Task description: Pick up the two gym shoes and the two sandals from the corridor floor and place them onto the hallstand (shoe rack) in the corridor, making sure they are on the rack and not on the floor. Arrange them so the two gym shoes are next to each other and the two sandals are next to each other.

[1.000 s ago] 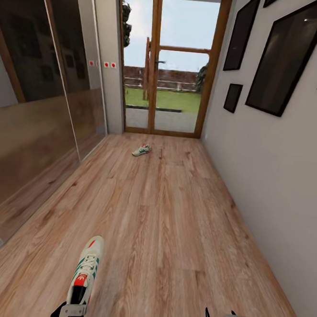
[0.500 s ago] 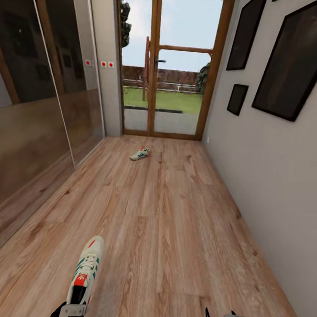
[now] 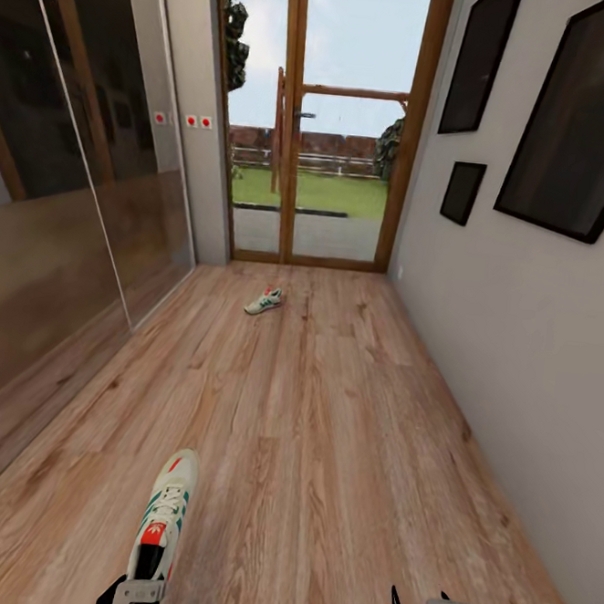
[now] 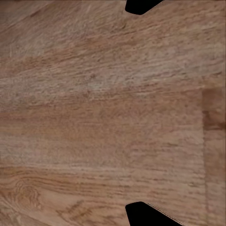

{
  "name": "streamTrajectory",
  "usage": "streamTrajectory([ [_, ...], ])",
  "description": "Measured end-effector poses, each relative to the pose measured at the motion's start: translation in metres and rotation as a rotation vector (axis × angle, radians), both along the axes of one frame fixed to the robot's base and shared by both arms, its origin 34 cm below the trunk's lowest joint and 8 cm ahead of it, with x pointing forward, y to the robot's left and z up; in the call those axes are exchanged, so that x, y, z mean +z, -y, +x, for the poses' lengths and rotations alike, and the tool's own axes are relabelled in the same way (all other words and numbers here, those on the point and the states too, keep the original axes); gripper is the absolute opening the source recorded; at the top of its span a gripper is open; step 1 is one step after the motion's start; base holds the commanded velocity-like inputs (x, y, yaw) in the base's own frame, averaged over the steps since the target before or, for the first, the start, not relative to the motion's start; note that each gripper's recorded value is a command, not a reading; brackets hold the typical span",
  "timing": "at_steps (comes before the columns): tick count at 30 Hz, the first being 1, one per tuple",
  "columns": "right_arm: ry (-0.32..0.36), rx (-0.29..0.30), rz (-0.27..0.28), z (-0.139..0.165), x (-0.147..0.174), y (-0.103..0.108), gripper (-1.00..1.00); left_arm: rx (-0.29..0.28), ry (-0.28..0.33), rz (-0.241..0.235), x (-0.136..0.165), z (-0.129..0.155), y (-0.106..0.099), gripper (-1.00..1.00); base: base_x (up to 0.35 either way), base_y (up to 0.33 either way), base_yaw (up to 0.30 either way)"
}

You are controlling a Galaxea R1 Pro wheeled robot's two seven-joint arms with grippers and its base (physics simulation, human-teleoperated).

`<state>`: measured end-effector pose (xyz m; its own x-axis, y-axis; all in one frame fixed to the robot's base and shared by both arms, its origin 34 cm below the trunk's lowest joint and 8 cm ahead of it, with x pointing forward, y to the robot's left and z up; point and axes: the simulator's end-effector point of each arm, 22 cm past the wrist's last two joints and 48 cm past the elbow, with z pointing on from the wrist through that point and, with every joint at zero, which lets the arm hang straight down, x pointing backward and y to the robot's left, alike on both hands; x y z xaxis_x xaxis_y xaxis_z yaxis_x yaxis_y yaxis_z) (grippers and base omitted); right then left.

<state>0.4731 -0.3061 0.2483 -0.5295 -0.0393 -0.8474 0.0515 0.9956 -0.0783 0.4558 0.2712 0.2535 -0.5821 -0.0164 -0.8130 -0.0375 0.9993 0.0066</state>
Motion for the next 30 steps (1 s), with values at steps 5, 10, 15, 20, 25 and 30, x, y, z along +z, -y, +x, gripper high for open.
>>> streamTrajectory([
  [5,0.000,0.000,0.000,0.0001,0.0001,0.0001,1.00,0.000,0.000,0.000,0.0000,0.0000,0.0001,-1.00,0.340,0.000,0.000],
  [10,0.000,-0.001,-0.001,0.0000,0.0001,0.0007,1.00,-0.001,0.000,0.000,0.0000,0.0000,0.0002,-1.00,0.340,0.000,0.000],
  [15,0.000,-0.001,0.000,-0.0001,-0.0001,0.0003,1.00,0.000,0.000,0.000,0.0000,0.0000,0.0001,-1.00,0.340,0.000,0.000],
  [20,-0.001,-0.001,-0.001,-0.0004,-0.0002,0.0008,1.00,0.000,0.000,0.000,0.0000,0.0000,0.0000,-1.00,0.340,0.000,0.000],
  [25,-0.001,-0.001,0.000,-0.0004,-0.0003,0.0004,1.00,0.000,0.000,0.000,0.0000,0.0000,0.0000,-1.00,0.340,0.000,0.000],
  [30,-0.001,-0.001,0.000,-0.0004,-0.0003,0.0002,1.00,0.001,0.000,0.000,0.0000,0.0000,-0.0001,-1.00,0.340,0.000,0.000],
])
